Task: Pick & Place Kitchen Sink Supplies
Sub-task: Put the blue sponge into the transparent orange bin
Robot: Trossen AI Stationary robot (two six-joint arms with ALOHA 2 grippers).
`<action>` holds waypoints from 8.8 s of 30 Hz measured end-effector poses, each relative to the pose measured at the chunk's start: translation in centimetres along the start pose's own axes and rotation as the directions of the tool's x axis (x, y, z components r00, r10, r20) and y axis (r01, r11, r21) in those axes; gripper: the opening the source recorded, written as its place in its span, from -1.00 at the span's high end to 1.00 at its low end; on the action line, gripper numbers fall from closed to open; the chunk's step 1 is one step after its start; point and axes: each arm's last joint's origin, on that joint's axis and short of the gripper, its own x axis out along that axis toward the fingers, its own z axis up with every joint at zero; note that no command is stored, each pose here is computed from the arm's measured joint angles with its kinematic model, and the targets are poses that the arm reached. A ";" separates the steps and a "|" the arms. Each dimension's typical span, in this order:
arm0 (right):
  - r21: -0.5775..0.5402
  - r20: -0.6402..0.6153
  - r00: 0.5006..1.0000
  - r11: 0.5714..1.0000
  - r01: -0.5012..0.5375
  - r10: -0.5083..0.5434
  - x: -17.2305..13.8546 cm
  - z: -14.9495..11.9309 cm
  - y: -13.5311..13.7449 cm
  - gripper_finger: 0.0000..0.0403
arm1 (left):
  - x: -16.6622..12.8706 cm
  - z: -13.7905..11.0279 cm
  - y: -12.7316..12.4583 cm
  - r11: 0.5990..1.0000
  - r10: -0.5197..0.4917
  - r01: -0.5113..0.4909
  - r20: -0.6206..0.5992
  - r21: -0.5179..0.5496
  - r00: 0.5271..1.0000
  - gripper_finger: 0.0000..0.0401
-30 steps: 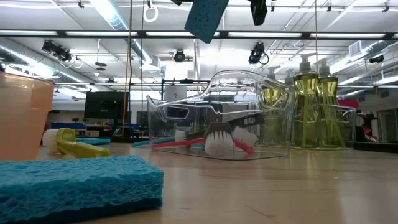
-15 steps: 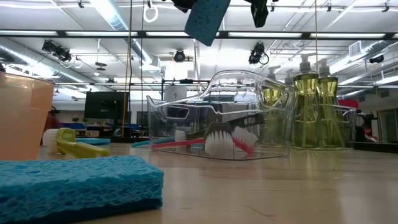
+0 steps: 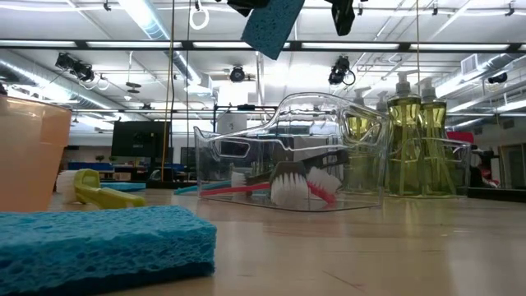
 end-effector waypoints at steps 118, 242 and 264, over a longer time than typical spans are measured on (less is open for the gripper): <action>0.013 0.074 0.997 1.000 -0.011 0.010 0.0 0.7 0.2 -0.05 | -1.0 -13.8 -24.9 0.684 -0.673 0.688 -0.570 -0.240 0.470 0.85; -0.497 -0.366 0.829 0.842 0.210 -0.423 1.3 7.3 -15.6 -0.05 | -11.9 -5.7 5.4 0.759 0.501 -0.468 -0.053 -0.452 0.864 0.24; -0.597 -0.631 0.611 0.802 0.010 -0.477 7.1 1.9 -21.0 -0.05 | -11.9 -5.7 5.4 0.760 0.501 -0.468 -0.053 -0.451 0.864 0.25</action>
